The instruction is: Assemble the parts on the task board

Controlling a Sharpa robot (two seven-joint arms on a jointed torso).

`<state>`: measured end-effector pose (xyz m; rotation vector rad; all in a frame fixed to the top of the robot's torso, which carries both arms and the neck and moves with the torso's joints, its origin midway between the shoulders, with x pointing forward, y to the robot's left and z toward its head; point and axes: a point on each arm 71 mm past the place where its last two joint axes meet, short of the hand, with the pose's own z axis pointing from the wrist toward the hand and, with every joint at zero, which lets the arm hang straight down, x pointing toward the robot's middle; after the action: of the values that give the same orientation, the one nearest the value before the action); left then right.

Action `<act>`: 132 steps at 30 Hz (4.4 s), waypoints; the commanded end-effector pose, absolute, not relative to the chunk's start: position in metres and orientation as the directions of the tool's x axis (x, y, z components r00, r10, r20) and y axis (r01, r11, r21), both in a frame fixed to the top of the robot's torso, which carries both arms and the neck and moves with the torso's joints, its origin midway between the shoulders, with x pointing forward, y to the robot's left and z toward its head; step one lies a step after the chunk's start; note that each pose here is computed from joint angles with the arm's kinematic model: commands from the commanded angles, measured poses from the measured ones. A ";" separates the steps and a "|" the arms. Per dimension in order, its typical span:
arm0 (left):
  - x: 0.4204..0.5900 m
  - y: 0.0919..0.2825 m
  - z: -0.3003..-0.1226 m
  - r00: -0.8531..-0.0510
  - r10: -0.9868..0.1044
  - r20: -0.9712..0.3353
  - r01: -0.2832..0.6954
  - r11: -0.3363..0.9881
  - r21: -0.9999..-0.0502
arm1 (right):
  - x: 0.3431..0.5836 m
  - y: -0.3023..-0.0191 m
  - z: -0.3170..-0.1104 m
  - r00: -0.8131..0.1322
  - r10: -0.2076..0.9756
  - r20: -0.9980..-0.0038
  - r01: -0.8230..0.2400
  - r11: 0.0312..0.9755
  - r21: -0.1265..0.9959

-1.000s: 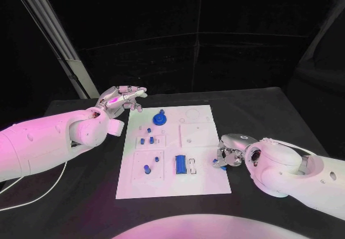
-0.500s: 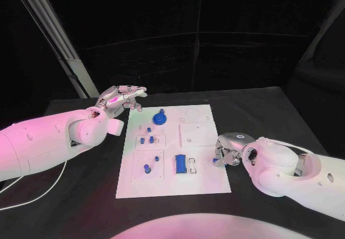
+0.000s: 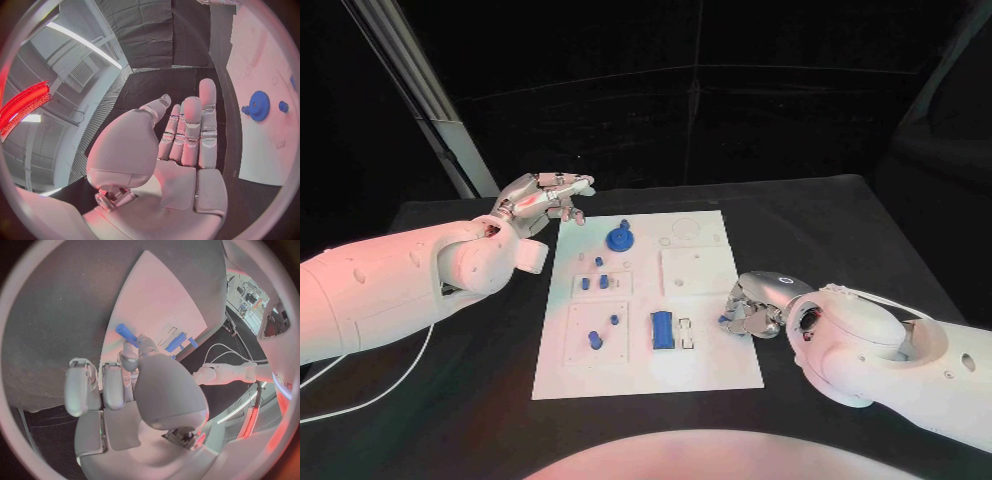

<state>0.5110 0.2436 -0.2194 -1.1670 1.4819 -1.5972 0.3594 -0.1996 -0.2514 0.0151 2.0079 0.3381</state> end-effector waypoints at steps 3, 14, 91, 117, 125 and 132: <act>0.511 0.242 -0.218 -0.396 -0.900 0.180 -0.103 -0.152 -0.983 | 0.359 -0.197 -0.247 -0.432 0.348 -0.832 -0.050 0.912 0.407; 0.510 0.241 -0.218 -0.398 -0.899 0.181 -0.104 -0.152 -0.983 | 0.359 -0.190 -0.251 -0.469 0.466 -0.750 0.036 0.859 0.511; 0.509 0.241 -0.219 -0.413 -0.890 0.192 -0.134 -0.149 -0.980 | 0.365 -0.156 -0.266 -0.568 0.482 -0.667 0.095 0.843 0.529; 0.511 0.250 -0.220 -0.361 -0.903 0.232 -0.140 -0.194 -0.971 | 0.374 -0.187 -0.254 -0.547 0.750 -0.373 0.041 0.468 0.883; 0.513 0.255 -0.221 -0.306 -0.910 0.280 -0.123 -0.254 -0.959 | 0.425 -0.221 -0.254 -0.380 0.920 -0.100 0.048 0.128 0.991; 0.522 0.253 -0.225 -0.269 -0.917 0.293 -0.072 -0.284 -0.956 | 0.468 -0.234 -0.261 -0.251 0.968 -0.008 0.007 0.010 1.000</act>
<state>0.5196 0.2495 -0.2284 -1.2909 1.3880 -1.6041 0.4645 -0.2306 -0.2648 1.0029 1.5467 1.2771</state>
